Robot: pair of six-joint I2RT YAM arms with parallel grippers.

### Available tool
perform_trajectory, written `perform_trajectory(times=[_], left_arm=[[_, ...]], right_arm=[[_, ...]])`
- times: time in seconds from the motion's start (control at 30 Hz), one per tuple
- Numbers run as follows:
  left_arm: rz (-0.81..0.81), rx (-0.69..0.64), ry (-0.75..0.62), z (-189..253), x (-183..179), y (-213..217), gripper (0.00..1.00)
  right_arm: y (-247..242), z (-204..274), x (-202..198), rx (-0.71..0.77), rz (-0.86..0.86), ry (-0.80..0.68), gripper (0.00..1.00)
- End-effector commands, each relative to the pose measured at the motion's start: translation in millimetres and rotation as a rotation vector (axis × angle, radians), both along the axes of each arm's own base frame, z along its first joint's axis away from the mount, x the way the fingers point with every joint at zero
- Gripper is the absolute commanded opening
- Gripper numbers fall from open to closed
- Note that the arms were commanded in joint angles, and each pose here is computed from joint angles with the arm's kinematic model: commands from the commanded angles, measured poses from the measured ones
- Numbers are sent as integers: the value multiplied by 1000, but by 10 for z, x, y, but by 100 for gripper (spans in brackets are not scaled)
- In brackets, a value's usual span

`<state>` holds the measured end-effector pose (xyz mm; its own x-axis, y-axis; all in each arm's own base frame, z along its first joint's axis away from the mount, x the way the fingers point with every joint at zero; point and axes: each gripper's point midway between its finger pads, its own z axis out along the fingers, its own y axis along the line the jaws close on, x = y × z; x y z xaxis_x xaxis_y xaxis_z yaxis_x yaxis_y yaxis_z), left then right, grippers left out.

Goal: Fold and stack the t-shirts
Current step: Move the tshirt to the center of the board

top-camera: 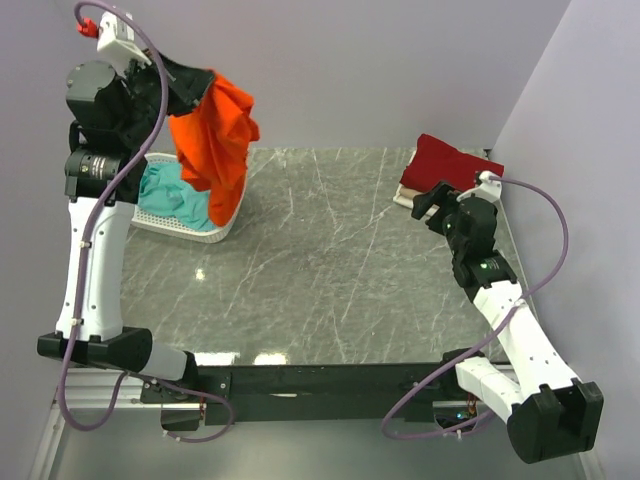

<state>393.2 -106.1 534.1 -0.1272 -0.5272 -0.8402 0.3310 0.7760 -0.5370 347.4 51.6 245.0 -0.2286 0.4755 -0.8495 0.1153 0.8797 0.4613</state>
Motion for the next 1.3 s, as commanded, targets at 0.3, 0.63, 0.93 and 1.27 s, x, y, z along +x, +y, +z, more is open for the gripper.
perform_trajectory(times=[0.3,0.63,0.93,1.27], left_arm=[[-518,-152,-221,835,-774,-975,0],[71,128,668,-2723,46,-257,76],[80,261,816,-3603,-473,-168,83],[-51,281,952,-4221,-869,-620,77]], right_arm=[[-44,151,-105,-2,-19,-33,85],[49,-295,-185,19,26,60,83],[410,-1014,-423,26,132,263,77],[520,-1705,-736,84,91,539,74]])
